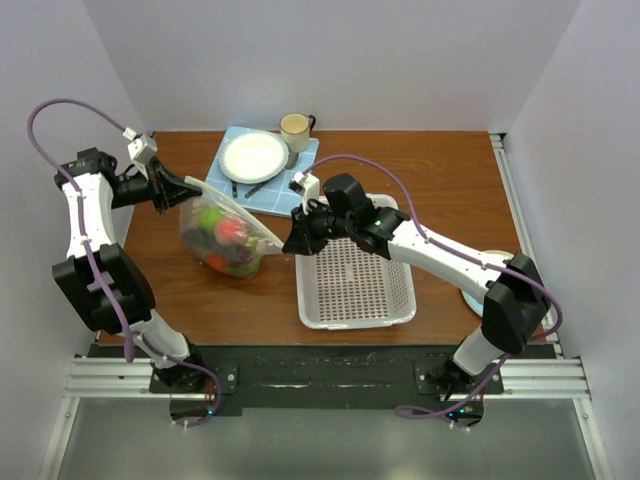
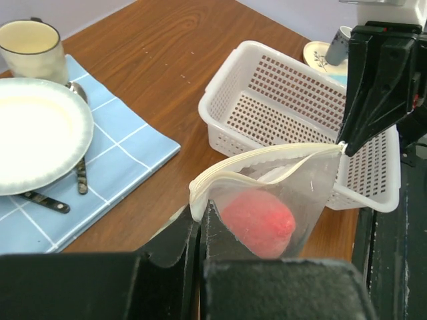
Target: Open the zip-top bag and remove the fake food
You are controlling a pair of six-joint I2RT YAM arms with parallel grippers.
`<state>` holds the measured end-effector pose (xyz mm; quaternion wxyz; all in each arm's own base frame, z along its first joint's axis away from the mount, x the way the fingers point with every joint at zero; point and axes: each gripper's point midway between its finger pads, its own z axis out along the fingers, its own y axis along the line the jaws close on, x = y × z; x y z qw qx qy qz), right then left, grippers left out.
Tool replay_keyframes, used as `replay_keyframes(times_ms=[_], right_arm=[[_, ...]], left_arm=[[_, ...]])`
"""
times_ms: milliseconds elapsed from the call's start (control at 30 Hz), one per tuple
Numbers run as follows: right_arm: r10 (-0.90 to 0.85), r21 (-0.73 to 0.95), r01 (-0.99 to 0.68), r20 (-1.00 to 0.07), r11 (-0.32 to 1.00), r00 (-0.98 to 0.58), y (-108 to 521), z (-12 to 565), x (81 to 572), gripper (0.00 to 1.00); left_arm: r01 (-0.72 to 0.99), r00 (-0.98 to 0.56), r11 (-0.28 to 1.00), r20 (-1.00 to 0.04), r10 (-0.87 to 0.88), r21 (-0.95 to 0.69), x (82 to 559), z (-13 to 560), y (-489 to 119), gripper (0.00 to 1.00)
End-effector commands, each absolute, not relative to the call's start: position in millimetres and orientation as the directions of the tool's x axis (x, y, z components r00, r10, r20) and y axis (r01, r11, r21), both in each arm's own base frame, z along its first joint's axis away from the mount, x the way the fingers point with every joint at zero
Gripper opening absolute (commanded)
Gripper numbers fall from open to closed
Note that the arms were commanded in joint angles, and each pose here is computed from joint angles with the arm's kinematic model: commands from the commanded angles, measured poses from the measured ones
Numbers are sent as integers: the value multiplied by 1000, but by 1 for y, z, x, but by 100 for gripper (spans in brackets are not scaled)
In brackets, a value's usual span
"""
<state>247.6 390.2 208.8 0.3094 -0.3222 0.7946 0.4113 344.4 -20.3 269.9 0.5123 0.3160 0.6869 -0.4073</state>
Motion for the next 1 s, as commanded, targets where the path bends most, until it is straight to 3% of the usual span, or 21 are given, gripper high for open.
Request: replay_keyframes(times_ms=[0,67,100,200,300,467,700,967], right_arm=[[-256,469,-747,-737,471,-625,380,201,239,0],[-260,471,-745,-733,472,-629,379,199,238,1],[-264,470,-747,-733,470,-627,380,199,237,22],[-268,451,-761,-748,466,-607,387,218,243,60],[-253,401,-786,-792,470,-556,393,251,257,75],[-242,332,-804,-835,493,-493,402,275,279,76],[-246,363,-805,-822,469,-514,422,257,288,56],[-252,370,-793,-809,484,-531,423,237,293,46]], left_arm=[[873,-196,455,-981,-5,-177,339,283,-26,0],[874,-206,449,-978,-10,-189,335,280,-30,0],[881,-200,437,-980,-1,-180,332,282,-36,0],[906,-200,386,-979,34,-172,319,275,-59,0],[926,-199,339,-978,63,-167,308,272,-78,0],[936,-186,315,-980,73,-154,302,278,-88,1],[936,-182,321,-979,94,-143,300,277,-87,1],[938,-176,319,-980,93,-138,300,278,-88,1]])
